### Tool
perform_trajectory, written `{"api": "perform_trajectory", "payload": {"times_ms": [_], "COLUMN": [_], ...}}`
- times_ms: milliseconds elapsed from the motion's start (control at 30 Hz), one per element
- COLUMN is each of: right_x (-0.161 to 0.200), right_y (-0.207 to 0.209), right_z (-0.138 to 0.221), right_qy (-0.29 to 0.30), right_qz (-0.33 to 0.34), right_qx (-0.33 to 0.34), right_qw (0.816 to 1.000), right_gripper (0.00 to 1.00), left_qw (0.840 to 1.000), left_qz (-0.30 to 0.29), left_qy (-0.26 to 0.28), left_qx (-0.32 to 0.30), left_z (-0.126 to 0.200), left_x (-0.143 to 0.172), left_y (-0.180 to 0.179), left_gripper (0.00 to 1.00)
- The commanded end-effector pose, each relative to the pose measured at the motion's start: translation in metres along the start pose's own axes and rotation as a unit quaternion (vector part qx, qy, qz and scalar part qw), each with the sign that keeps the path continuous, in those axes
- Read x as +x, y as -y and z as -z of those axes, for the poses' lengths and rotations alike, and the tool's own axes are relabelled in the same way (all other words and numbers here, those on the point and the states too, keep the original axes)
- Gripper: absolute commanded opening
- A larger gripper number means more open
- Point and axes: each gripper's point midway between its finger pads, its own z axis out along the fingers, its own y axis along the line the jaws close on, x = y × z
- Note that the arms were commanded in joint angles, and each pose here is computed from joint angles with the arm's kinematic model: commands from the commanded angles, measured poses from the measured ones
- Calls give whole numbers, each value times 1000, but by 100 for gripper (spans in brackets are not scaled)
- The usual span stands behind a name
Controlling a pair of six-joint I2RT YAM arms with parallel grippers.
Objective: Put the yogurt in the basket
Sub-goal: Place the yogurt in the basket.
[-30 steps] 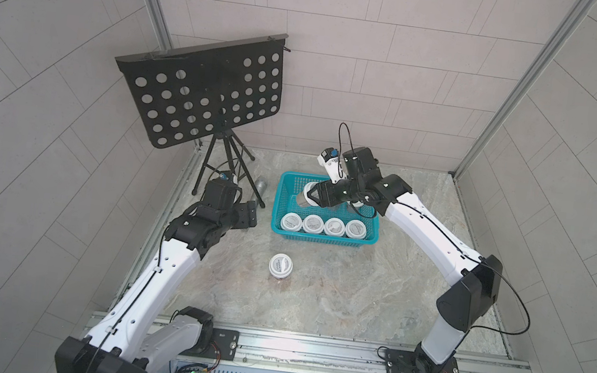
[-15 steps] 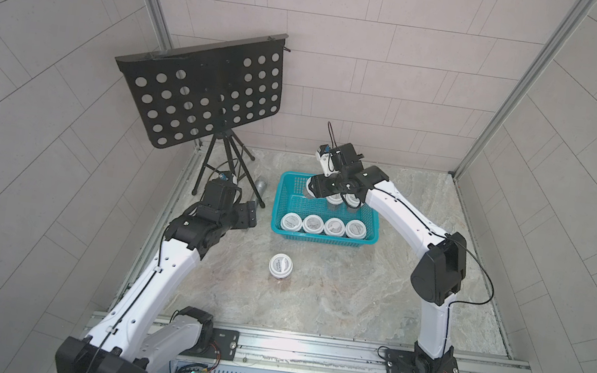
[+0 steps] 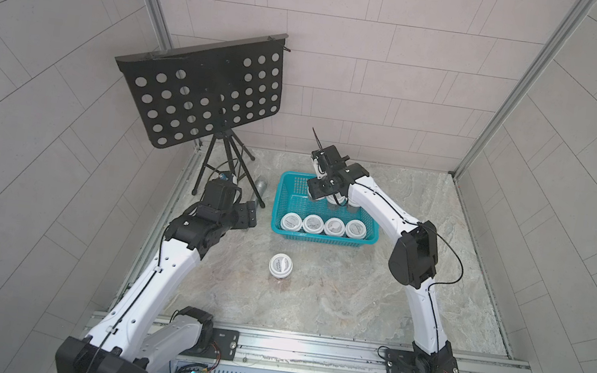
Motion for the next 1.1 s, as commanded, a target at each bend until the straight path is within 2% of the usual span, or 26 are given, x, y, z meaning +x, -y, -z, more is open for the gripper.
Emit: {"api": "perform_trajectory", "payload": {"times_ms": [0, 1067], "right_x": [3, 16], "right_y": [3, -1], "right_z": [-3, -48], "right_qy": [-13, -53], "right_qz": [13, 36], "right_qx": [19, 38], "right_qw": [1000, 997], "right_gripper": [60, 61], "left_qw": [1000, 1000], "left_qz": [0, 1], "left_qy": [7, 6], "left_qx": [-4, -1], "left_z": [3, 3], "left_x": [-1, -1], "left_y": [-4, -4], "left_gripper": [88, 88]}}
